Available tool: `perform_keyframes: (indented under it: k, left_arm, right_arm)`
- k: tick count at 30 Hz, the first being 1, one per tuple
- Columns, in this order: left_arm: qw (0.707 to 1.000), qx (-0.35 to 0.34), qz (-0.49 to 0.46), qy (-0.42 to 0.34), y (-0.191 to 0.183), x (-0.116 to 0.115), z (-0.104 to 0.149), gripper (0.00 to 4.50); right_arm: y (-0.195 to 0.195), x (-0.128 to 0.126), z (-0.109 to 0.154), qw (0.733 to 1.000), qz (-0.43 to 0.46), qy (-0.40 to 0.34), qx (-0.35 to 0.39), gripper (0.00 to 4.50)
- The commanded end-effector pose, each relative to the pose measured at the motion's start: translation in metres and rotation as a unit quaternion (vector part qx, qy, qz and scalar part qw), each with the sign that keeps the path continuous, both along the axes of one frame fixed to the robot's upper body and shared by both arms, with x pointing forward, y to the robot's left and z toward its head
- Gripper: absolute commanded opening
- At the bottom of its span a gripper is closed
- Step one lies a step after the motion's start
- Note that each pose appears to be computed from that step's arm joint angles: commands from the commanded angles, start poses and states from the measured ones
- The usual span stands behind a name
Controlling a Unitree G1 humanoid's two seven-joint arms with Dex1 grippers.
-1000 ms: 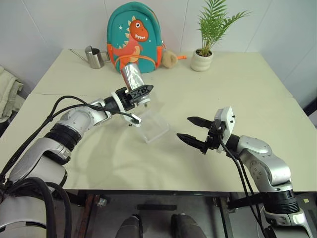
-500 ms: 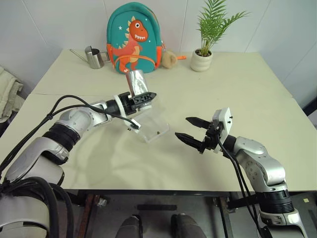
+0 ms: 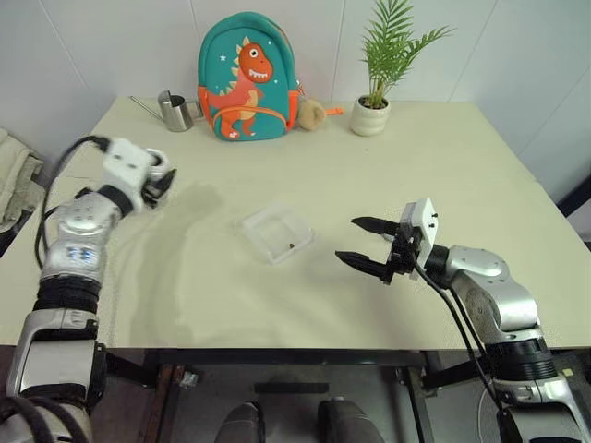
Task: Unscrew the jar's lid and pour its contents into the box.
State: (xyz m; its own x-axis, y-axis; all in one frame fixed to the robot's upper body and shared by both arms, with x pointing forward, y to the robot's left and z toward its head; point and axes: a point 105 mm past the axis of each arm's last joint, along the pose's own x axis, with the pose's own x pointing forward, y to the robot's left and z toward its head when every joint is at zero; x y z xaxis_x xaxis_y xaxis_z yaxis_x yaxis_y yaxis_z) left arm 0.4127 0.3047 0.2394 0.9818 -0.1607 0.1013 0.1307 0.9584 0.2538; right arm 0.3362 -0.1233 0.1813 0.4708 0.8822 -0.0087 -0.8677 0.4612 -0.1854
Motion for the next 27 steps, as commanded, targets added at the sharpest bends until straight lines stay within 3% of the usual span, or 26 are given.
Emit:
perform_keyframes:
  k: [1,6,12,15,22,27]
  left_arm:
    - [0.99,-0.139,0.015,-0.002,0.023,-0.012,0.007,2.36]
    - [0.993,-0.083,0.079,-0.022,0.051,-0.031,-0.018,2.36]
    - [0.993,-0.086,0.077,-0.016,0.053,-0.046,-0.058,2.36]
    - [0.992,-0.09,0.083,-0.019,0.055,-0.048,-0.062,2.36]
    - [0.992,-0.103,0.072,-0.021,0.057,-0.06,-0.07,4.47]
    - [0.995,-0.086,0.058,-0.005,0.063,-0.081,-0.069,4.47]
  right_arm:
    - [0.0,0.002,0.011,1.0,0.01,-0.026,-0.001,4.49]
    - [0.003,0.006,0.013,0.999,0.016,-0.034,0.002,4.49]
    - [0.005,0.01,0.014,0.999,0.021,-0.04,-0.003,4.49]
    - [0.006,0.01,0.016,0.999,0.023,-0.041,-0.003,4.49]
    - [0.009,0.009,0.019,0.999,0.03,-0.043,-0.003,4.5]
    - [0.01,0.005,0.02,0.998,0.035,-0.043,-0.002,4.5]
